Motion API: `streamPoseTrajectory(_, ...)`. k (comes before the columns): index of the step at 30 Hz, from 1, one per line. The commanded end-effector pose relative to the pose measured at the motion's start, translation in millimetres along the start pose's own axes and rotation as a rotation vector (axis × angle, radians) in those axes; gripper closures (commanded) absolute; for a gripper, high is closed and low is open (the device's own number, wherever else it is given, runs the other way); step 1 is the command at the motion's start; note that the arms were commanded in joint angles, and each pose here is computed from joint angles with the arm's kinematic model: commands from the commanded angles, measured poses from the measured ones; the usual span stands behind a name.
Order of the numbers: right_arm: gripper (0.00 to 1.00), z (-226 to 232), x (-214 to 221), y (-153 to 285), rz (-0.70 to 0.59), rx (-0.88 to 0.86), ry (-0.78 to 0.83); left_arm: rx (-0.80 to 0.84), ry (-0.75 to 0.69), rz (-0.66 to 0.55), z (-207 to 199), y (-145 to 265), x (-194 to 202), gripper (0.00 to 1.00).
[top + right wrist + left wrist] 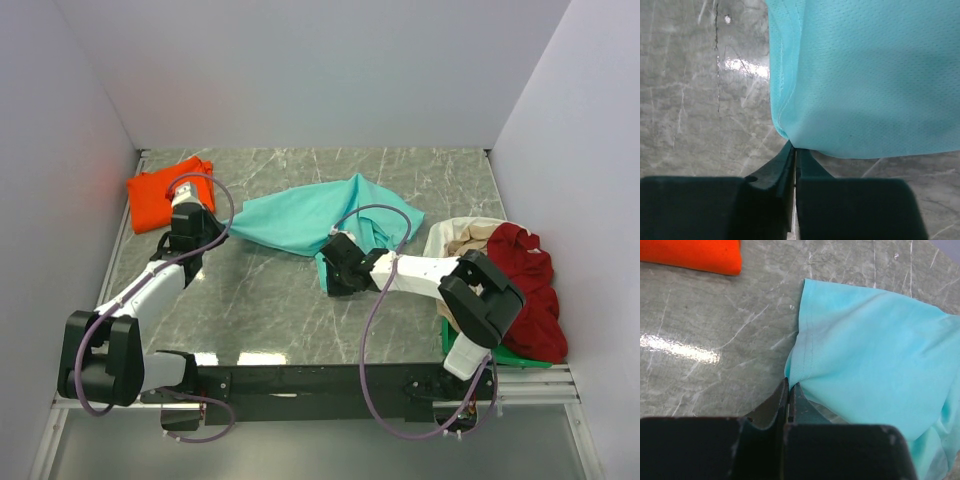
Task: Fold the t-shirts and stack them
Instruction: Flatten the tshirt out
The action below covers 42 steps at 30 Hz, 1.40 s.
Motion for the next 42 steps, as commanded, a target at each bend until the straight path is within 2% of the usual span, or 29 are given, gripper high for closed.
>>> streamPoseTrajectory(1,1.0,-3,3,-2,0.007,0.046,0.0,0.018,-0.016,-0.02,-1,2,-5,0.99)
streamPoseTrajectory(5,1.0,-13,-12,26,-0.059,0.126,0.006,0.0,-0.013,-0.035,5,1,-15,0.99)
streamPoseTrajectory(11,1.0,-44,-65,115,-0.251,0.224,-0.038,0.011,-0.011,-0.069,-8,-2,-61,1.0)
streamPoseTrajectory(13,1.0,-60,-81,158,-0.355,0.251,-0.08,0.02,-0.01,-0.082,-16,6,-82,0.99)
streamPoseTrajectory(17,1.0,-83,-87,234,-0.557,0.269,-0.147,0.05,0.007,-0.194,-23,35,-130,0.99)
streamPoseTrajectory(20,1.0,-92,-83,276,-0.669,0.283,-0.182,0.066,0.007,-0.246,-30,57,-145,1.0)
streamPoseTrajectory(24,1.0,-92,-81,319,-0.786,0.266,-0.201,0.16,0.037,-0.266,-43,84,-143,1.0)
streamPoseTrajectory(29,1.0,-90,-75,356,-0.898,0.214,-0.193,0.216,0.034,-0.367,-54,134,-149,1.0)
streamPoseTrajectory(32,1.0,-88,-85,363,-0.943,0.202,-0.183,0.243,0.018,-0.357,-60,142,-150,1.0)
streamPoseTrajectory(36,1.0,-85,-113,360,-0.957,0.183,-0.157,0.296,0.015,-0.314,-69,132,-154,1.0)
streamPoseTrajectory(41,1.0,-94,-161,333,-0.912,0.174,-0.126,0.298,0.012,-0.23,-75,100,-160,0.99)
streamPoseTrajectory(42,1.0,-98,-170,338,-0.928,0.178,-0.127,0.291,0.014,-0.21,-74,93,-161,0.99)
Point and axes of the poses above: each gripper's point midway between its finger pads, its own y axis back along the fingers, its own z axis along the line the jaws close on, x = y × z, the point moved 8 cm from there along y, back along the fingers, and after that the axes turned 12 degrees about y, right-handed, at the moved point
